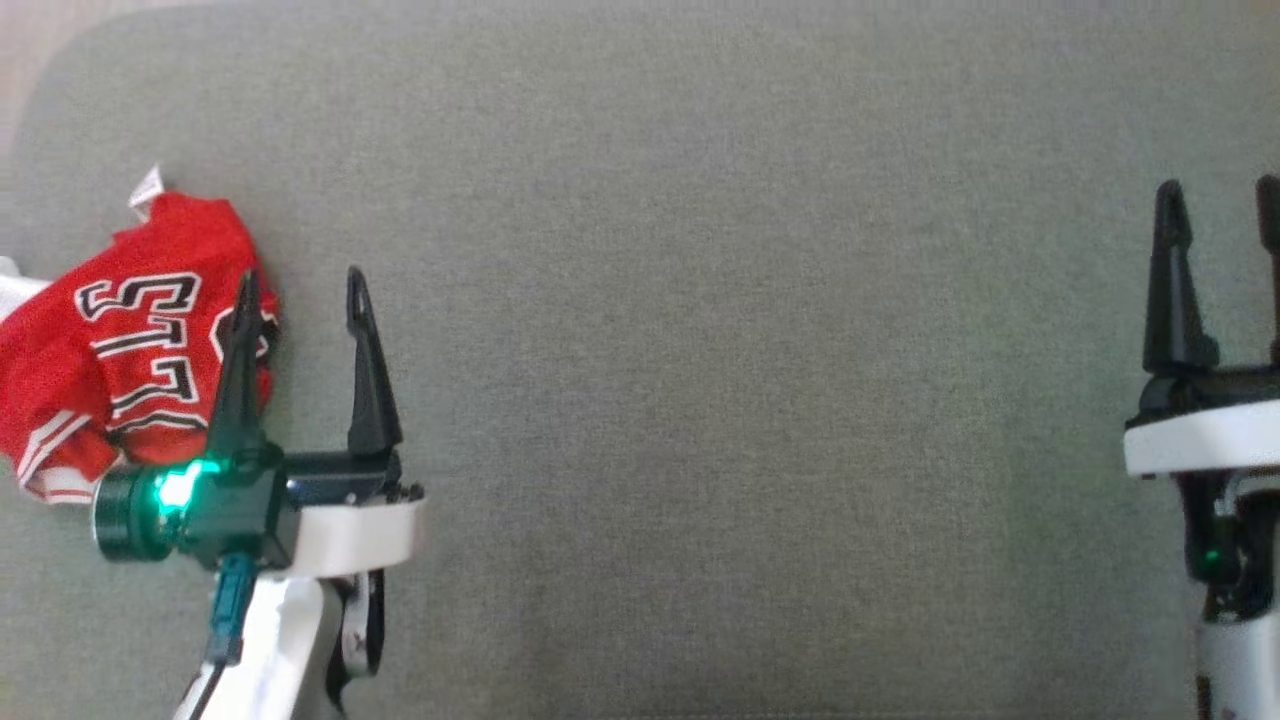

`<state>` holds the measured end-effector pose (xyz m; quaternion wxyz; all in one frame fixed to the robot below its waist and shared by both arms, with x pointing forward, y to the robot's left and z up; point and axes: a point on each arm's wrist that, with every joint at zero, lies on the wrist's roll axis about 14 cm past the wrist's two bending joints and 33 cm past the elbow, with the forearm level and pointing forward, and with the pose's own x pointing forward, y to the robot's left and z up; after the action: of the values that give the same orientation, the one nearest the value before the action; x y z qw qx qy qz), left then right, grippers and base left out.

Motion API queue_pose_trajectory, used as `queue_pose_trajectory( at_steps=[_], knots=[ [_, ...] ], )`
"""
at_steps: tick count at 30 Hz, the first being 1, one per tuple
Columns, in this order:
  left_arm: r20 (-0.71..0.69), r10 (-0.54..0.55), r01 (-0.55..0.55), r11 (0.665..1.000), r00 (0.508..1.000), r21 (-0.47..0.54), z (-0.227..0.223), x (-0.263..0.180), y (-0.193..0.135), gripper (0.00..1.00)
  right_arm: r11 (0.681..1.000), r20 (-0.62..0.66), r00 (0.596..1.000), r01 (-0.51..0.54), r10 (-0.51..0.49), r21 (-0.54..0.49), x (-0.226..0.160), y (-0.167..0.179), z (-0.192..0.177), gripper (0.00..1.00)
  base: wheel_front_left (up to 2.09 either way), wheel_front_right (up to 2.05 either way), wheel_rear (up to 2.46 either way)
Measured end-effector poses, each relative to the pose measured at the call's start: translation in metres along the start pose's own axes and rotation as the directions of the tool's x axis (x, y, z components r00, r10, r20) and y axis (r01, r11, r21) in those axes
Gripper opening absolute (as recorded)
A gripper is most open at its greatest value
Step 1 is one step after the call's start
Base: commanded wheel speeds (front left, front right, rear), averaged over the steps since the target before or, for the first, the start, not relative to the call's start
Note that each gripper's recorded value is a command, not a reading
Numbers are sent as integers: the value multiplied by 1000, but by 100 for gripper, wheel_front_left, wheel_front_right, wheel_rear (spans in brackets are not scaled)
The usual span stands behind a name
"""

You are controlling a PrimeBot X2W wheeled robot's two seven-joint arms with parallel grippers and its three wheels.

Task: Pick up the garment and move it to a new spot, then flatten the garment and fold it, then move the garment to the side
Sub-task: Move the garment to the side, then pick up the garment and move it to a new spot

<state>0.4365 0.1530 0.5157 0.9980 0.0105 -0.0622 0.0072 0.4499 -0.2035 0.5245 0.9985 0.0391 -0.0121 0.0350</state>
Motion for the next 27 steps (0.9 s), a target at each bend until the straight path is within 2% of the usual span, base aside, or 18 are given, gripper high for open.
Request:
queue_pose_trajectory(
  at_steps=[4, 8, 14, 27],
  knots=[
    [-37, 1, -1, 1000, 999, 16, -8, -16, 11, 100, 999, 14, 999, -29, 28, 26, -12, 17, 7, 100, 0, 0, 0],
    [-118, -15, 17, 1000, 993, 19, -28, -39, 17, 100, 998, -41, 999, -22, 25, 54, -37, 23, -5, 100, 0, 0, 0],
    [-175, -25, 29, 999, 984, 19, -35, -49, 21, 100, 999, -92, 996, -13, 17, 51, -60, 25, -14, 100, 0, 0, 0],
    [-186, -46, 59, 996, 982, 67, -28, -63, 38, 100, 998, -98, 994, -42, 47, 57, -85, 40, -8, 100, 0, 0, 0]
  ],
)
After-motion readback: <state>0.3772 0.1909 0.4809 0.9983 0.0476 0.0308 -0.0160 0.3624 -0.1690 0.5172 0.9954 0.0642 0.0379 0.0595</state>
